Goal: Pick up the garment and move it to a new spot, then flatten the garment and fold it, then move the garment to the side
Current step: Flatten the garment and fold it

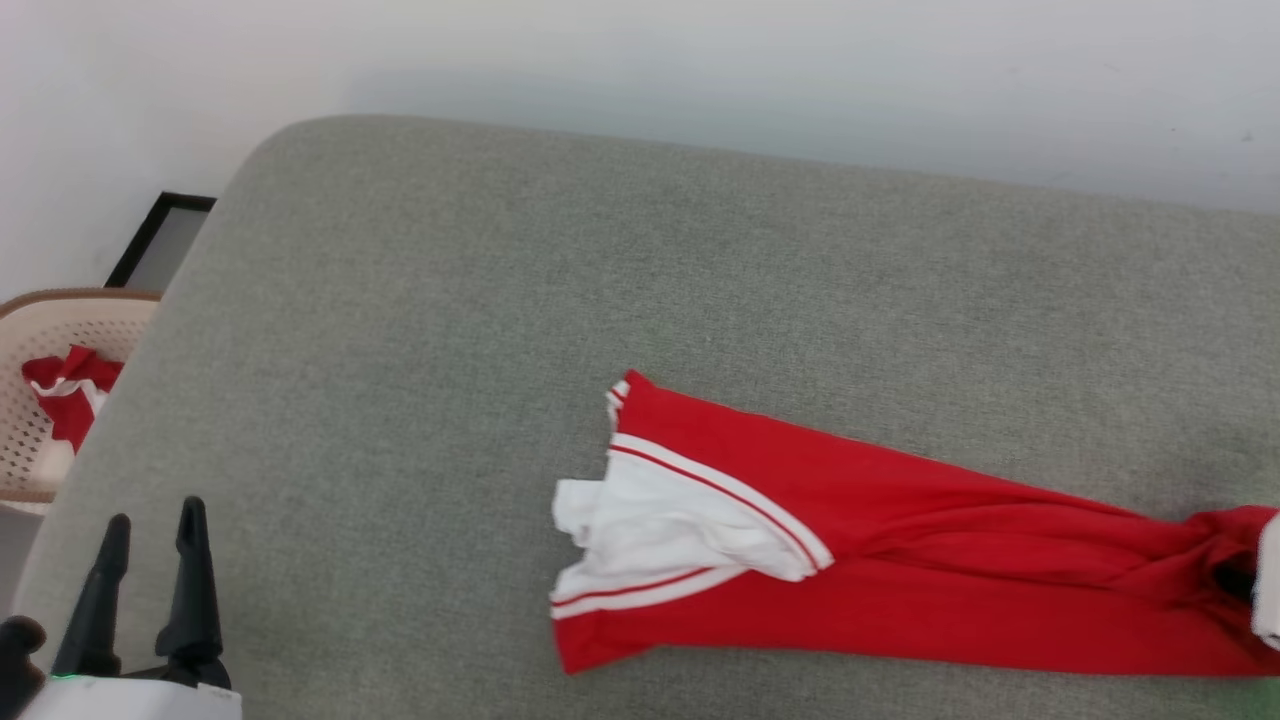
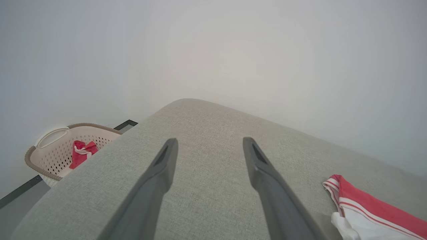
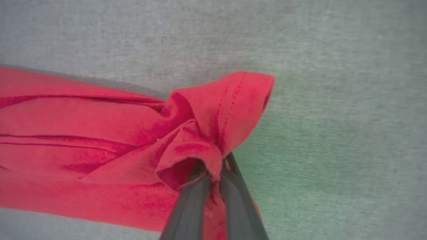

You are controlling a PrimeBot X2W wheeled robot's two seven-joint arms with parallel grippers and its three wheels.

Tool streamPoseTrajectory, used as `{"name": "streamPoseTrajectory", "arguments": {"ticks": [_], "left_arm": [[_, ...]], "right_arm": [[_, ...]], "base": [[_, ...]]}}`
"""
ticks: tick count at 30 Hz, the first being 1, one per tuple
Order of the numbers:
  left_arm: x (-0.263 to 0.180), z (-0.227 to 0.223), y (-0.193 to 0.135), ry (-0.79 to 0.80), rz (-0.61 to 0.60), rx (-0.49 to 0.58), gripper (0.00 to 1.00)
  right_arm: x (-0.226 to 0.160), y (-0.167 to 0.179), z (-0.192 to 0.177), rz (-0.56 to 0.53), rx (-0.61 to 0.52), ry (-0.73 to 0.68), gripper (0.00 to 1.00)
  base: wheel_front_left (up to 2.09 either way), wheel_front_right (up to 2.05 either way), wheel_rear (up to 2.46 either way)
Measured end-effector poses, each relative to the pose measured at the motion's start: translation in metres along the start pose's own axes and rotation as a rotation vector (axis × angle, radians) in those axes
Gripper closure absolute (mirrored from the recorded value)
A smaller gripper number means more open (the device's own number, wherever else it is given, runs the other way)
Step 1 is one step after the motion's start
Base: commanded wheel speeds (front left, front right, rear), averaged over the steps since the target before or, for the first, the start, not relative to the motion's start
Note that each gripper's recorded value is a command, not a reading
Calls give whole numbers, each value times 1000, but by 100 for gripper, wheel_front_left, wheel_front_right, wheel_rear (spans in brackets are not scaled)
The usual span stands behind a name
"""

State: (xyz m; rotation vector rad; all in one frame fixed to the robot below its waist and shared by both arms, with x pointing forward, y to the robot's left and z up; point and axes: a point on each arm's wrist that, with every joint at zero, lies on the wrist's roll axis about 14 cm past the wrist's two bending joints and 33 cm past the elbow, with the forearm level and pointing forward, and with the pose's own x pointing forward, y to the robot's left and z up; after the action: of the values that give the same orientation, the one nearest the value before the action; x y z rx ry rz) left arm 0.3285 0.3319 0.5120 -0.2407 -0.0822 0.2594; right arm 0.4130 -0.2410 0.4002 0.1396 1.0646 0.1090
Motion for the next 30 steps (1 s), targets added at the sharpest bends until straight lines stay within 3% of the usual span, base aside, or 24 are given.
{"name": "streamPoseTrajectory", "arguments": {"ticks": [8,13,22,30], "left_arm": [[2,-5,-14,2,-43,-30,0],[3,-11,-20,18,-66,-42,0],[-1,-11,-28,18,-93,-62,0],[-10,-8,-25,15,-88,-70,0]], "right_arm": [[-29,-62,14,-163,29,-65,100],[-39,-61,19,-163,23,-91,100],[-53,21,27,71,-45,-142,100],[-46,120,19,288,-161,-132,100]], "base": [[0,0,0],[0,0,0],[0,0,0],[0,0,0]]}}
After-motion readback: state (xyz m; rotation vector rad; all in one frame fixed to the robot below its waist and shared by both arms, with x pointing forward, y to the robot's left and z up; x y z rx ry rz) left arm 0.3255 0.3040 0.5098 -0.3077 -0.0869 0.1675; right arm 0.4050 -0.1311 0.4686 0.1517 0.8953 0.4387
